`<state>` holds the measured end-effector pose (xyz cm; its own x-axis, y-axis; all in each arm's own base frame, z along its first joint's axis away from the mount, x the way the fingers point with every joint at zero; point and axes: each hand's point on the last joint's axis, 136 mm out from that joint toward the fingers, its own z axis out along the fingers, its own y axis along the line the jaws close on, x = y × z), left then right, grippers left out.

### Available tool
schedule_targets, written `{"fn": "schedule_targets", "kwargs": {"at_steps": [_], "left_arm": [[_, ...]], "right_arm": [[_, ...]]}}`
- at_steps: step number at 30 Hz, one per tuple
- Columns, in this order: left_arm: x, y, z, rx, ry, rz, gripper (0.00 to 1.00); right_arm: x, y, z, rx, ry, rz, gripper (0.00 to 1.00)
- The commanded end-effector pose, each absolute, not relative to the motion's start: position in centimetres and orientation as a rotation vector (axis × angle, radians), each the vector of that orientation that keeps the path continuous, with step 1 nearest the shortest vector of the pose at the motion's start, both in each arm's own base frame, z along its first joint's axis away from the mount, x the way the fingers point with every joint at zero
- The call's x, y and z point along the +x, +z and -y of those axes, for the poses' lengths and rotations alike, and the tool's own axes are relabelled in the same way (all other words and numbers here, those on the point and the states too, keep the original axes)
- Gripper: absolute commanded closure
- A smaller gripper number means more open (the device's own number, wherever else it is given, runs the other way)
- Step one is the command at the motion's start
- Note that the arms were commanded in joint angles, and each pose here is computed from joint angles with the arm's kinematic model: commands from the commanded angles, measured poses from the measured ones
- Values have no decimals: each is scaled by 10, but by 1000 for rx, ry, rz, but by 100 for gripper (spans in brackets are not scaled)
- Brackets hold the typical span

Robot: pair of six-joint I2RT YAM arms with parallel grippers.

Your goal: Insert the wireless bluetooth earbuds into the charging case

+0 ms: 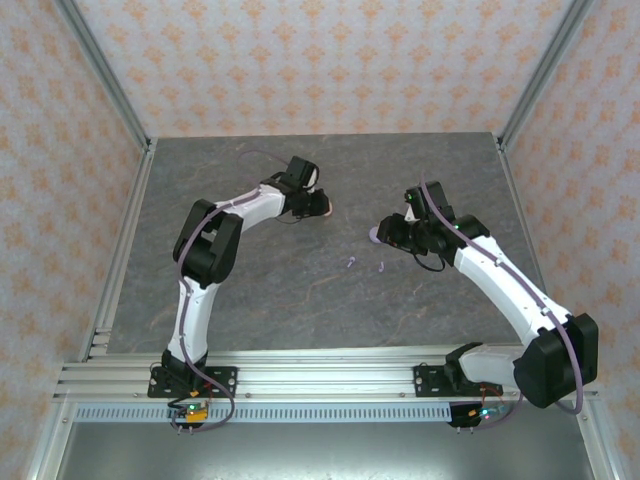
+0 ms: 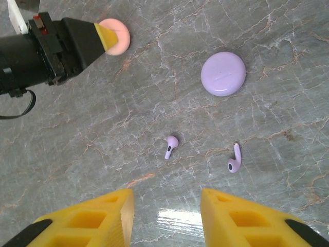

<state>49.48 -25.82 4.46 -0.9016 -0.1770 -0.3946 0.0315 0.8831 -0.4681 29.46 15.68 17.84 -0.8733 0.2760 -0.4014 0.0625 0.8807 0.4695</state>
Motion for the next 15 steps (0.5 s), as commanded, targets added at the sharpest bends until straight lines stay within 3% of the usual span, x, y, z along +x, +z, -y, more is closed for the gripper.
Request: {"fn": "schedule_targets", "kwargs": {"at_steps": [1,7,15], "left_arm": [[497,37,253,-103,-626,-2662,94],[501,31,249,-100,-588,-2679,70],[503,39,224,-52,-395,-2703,49]], "right_arm": [[290,175,-147,243,566,-2590,60],[288,171,-143,243,530,-2604,59],[288,166,-136,227,468,-2621,56]]}}
